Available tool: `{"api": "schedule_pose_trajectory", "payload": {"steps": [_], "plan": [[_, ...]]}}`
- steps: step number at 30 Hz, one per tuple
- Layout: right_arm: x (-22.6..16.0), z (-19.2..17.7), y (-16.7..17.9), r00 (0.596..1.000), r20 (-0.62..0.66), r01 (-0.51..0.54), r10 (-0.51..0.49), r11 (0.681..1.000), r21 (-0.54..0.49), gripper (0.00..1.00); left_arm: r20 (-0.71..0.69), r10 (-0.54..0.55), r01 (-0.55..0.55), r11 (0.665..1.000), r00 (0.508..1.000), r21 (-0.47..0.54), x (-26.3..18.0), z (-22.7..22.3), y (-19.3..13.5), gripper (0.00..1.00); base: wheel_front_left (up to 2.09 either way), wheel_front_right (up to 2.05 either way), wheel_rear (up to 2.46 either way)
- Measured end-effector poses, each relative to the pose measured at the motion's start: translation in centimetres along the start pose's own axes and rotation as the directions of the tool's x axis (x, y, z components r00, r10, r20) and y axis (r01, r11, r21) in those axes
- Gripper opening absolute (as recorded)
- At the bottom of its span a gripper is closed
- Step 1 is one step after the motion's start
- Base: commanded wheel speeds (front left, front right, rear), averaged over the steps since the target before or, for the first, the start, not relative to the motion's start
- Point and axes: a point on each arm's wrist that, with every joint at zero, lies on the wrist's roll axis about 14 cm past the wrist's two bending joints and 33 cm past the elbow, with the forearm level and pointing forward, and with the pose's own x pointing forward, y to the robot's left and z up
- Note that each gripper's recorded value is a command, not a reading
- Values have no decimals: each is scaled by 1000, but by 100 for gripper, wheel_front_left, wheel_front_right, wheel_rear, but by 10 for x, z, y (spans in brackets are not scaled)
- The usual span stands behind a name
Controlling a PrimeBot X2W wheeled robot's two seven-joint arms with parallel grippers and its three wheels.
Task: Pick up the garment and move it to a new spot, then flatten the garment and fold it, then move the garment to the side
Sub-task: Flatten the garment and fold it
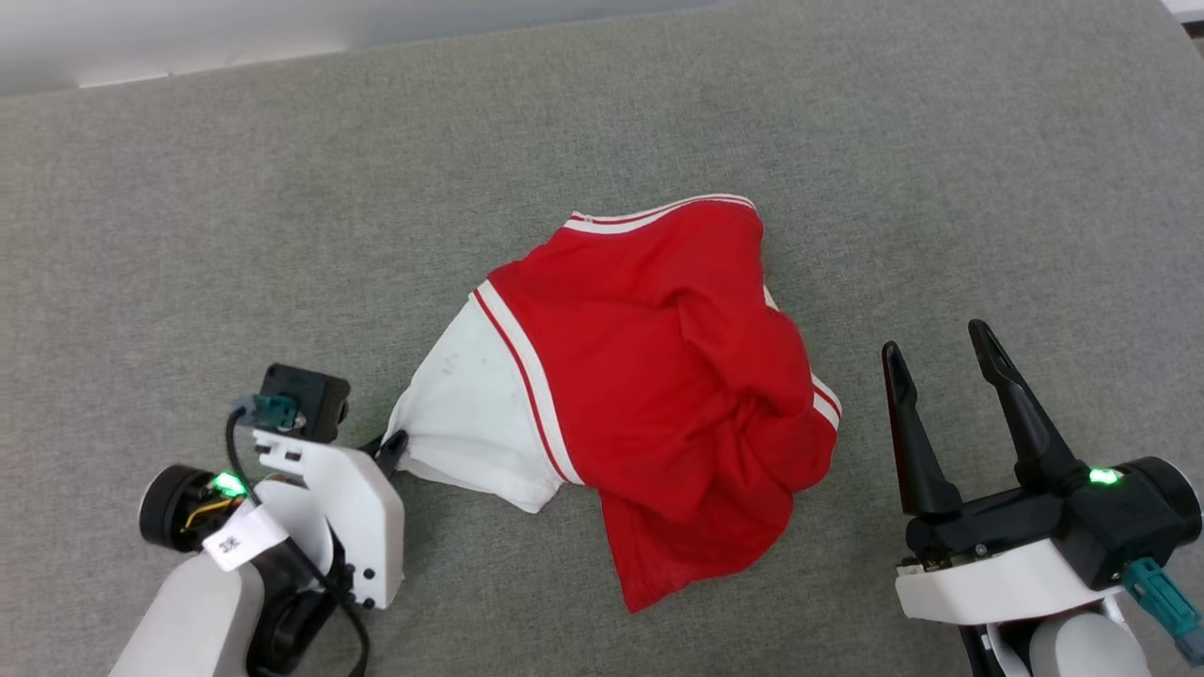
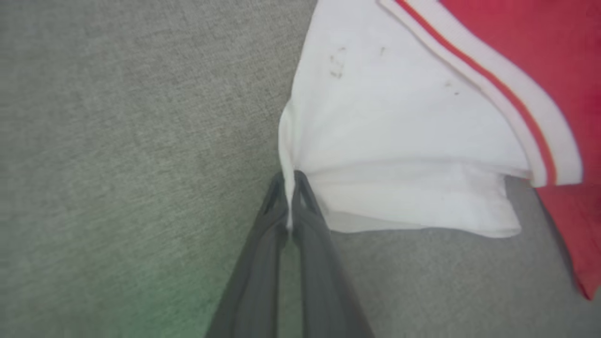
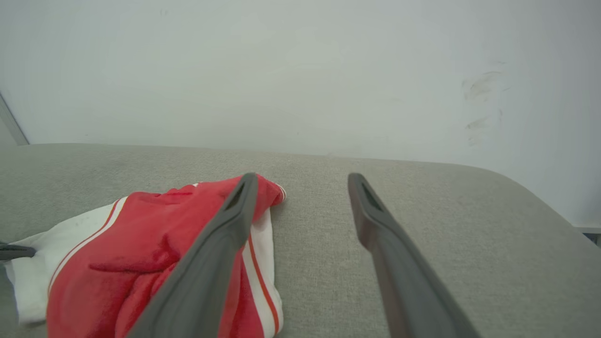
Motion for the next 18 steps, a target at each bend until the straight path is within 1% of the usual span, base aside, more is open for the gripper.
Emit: {"api": "schedule_pose_trajectory", "payload": {"steps": [2, 6, 8, 13, 18], "plan": [[0, 3, 1, 1000, 7, -3, 3, 1000, -2, 100, 35, 31, -31, 999, 999, -20, -6, 2, 8, 0, 0, 0, 0], [-1, 8, 4, 1000, 21, -13, 13, 1000, 0, 100, 92, 127, -121, 990, 988, -73, -24, 8, 38, 0, 0, 0, 0], [-1, 9, 6, 1000, 25, -18, 18, 1000, 4, 100, 140, 180, -168, 981, 974, -94, -36, 17, 54, 0, 0, 0, 0], [-4, 14, 12, 999, 37, -33, 33, 999, 10, 100, 269, 326, -290, 943, 906, -166, -68, 39, 91, 0, 0, 0, 0], [-4, 17, 14, 998, 45, -38, 38, 999, 11, 100, 303, 438, -383, 896, 846, -225, -93, 34, 123, 0, 0, 0, 0]]}}
